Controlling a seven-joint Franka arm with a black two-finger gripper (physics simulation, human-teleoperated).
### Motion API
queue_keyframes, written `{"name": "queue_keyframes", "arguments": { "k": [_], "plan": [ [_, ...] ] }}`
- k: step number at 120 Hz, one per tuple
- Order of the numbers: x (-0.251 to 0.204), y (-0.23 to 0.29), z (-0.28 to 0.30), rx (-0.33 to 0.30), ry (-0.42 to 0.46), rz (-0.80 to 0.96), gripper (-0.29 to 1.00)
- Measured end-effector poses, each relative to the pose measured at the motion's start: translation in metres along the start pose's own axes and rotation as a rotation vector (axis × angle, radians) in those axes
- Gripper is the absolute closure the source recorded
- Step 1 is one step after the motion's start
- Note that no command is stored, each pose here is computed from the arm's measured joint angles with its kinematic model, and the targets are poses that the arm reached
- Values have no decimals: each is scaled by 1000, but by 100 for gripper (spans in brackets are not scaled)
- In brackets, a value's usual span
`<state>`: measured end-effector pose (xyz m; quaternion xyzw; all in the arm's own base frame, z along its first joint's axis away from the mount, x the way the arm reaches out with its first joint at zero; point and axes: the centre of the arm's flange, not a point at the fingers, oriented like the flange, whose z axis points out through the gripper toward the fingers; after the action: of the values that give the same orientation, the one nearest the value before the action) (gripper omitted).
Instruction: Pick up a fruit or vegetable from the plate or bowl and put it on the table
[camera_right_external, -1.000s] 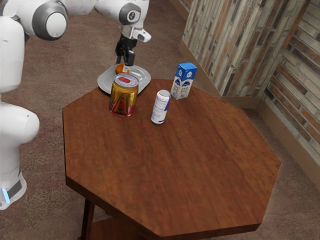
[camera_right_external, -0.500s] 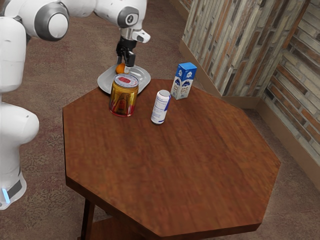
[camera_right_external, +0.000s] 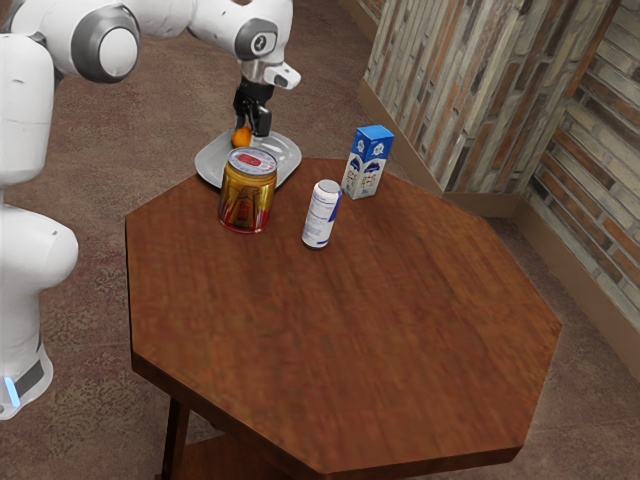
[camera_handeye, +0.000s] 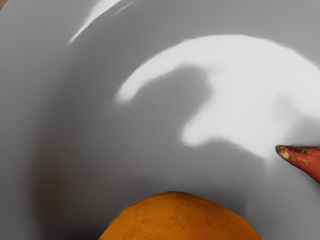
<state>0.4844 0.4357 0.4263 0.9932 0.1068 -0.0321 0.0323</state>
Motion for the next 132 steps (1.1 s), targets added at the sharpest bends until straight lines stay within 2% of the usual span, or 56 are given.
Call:
{"name": "queue_keyframes", "arguments": {
  "k": [53, 78, 103, 132],
  "plan": [
    [1, -2, 6, -6, -4, -2, 4],
    [0, -3, 7, -5, -6, -7, 15],
    [0, -4, 7, -3, -6, -16, 31],
    [0, -4, 6, 1, -6, -27, 35]
  ]
}}
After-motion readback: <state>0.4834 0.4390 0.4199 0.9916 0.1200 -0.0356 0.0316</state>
